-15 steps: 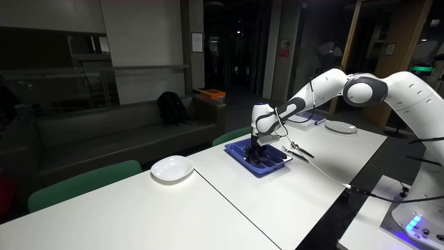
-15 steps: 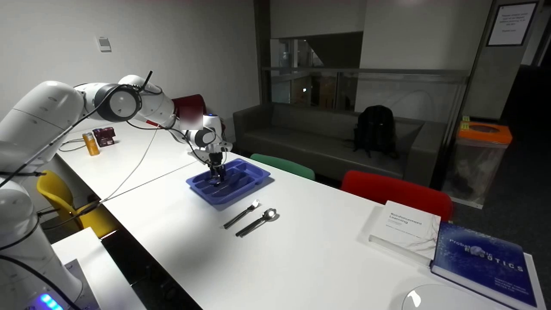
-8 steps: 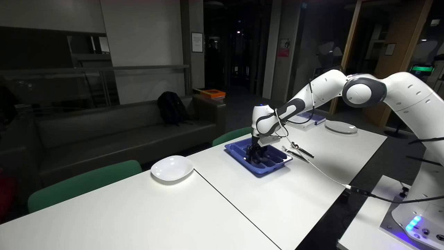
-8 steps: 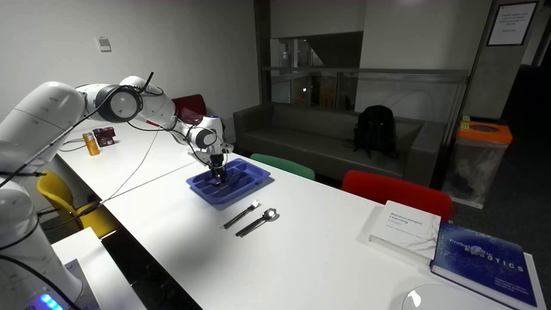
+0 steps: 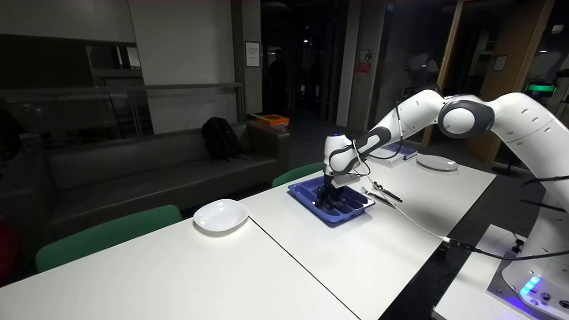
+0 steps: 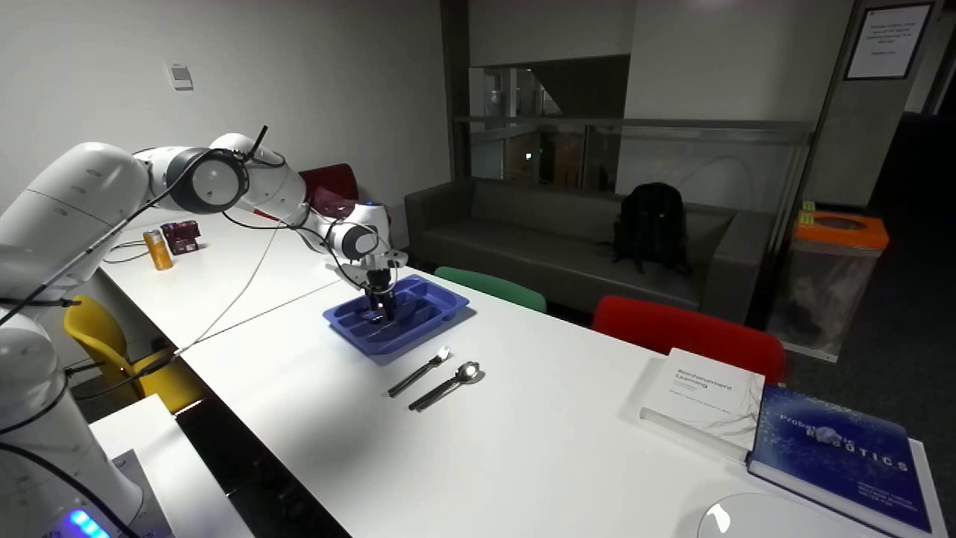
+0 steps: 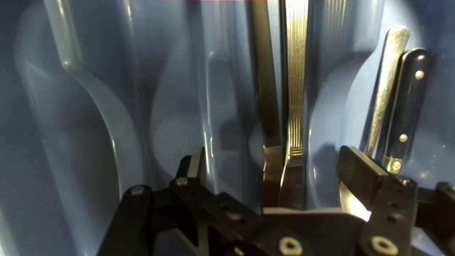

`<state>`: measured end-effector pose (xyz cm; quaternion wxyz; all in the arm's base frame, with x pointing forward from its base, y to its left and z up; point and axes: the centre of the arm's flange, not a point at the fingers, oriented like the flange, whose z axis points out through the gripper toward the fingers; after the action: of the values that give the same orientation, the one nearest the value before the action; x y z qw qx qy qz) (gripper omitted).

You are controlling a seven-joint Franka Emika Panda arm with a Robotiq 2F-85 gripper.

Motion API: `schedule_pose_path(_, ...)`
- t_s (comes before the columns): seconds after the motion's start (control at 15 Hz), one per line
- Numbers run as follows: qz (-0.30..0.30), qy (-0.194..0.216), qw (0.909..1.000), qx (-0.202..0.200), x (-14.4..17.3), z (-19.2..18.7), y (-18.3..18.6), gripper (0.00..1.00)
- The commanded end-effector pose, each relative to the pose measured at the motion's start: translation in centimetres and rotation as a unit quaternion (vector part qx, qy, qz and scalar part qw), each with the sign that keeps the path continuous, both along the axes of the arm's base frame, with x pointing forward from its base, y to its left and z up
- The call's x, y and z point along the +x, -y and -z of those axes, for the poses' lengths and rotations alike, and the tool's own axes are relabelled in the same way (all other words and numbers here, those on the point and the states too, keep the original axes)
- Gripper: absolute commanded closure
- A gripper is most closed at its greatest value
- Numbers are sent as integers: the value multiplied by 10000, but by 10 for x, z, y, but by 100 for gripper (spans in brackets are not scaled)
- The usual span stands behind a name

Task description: Pick the cutlery in the rack and put them on the table

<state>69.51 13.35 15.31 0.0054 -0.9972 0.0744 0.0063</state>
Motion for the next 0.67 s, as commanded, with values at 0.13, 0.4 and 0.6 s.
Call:
schedule_pose_path(0.13, -30, 64, 10000, 7, 6, 4, 11, 0)
schedule_pose_path(0.4, -8, 46, 10000, -14, 5, 9, 9, 0)
schedule_pose_path(0.6, 17, 57, 10000, -7, 5, 10, 8, 0)
